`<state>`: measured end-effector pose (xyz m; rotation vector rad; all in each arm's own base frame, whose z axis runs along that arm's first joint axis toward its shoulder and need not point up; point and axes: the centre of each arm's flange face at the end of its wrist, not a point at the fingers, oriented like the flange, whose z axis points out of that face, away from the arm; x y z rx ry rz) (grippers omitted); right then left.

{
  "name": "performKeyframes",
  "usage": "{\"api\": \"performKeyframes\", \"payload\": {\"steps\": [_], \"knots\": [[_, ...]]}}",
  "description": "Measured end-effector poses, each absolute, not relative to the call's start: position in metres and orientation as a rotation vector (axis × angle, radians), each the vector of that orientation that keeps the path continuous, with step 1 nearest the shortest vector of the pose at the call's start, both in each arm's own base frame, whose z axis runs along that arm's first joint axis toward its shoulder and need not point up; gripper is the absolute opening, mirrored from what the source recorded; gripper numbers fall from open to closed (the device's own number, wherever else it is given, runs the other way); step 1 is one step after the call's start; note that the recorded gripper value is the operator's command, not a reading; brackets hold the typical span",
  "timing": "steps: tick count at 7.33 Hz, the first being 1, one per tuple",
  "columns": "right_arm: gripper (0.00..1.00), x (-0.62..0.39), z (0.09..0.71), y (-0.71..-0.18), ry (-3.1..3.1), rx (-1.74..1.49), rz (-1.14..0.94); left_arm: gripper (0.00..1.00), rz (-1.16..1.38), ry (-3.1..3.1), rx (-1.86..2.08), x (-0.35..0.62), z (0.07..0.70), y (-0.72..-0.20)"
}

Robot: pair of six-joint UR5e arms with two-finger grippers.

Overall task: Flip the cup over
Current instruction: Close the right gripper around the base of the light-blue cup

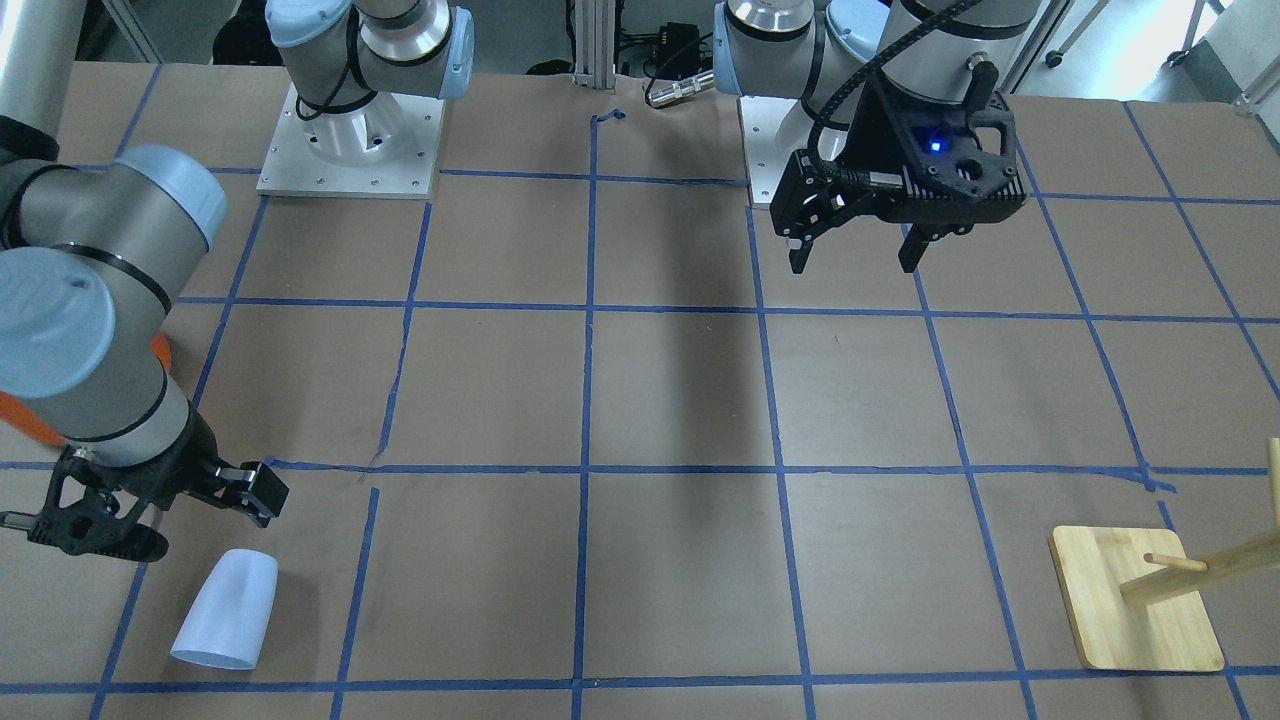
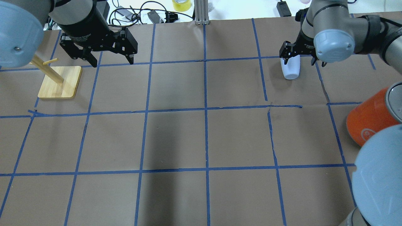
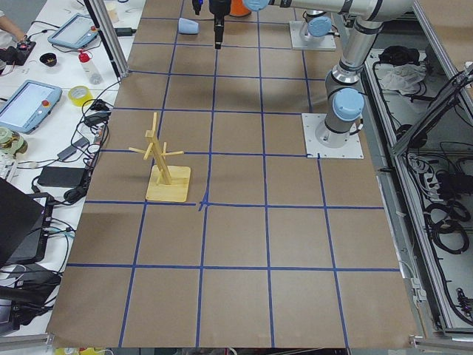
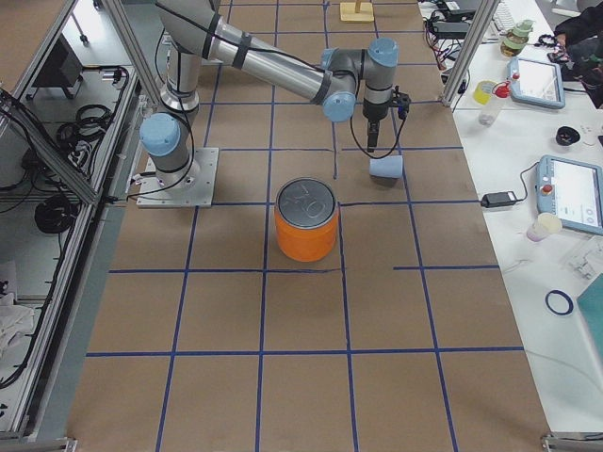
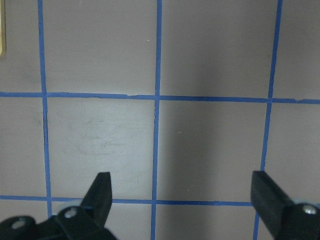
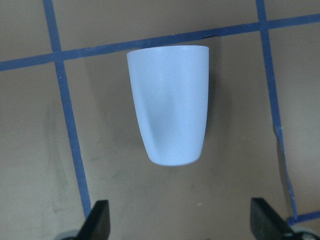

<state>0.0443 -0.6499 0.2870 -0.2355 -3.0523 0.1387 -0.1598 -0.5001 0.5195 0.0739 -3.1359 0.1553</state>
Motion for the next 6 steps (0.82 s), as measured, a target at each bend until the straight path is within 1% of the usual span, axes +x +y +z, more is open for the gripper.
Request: {"api": "performKeyframes", "payload": {"steps": [2,6], "knots": [[1.00,0.040,0.253,-0.664,-3.066,-0.252,0.137,1.00,0.155,-3.136,0.074,-0.160,0.520,-0.500],[1.00,0.023,0.210,-0.684,-3.063,-0.287,0.168,1.00,0.155,-3.136,0.075,-0.160,0.519,-0.500]]}}
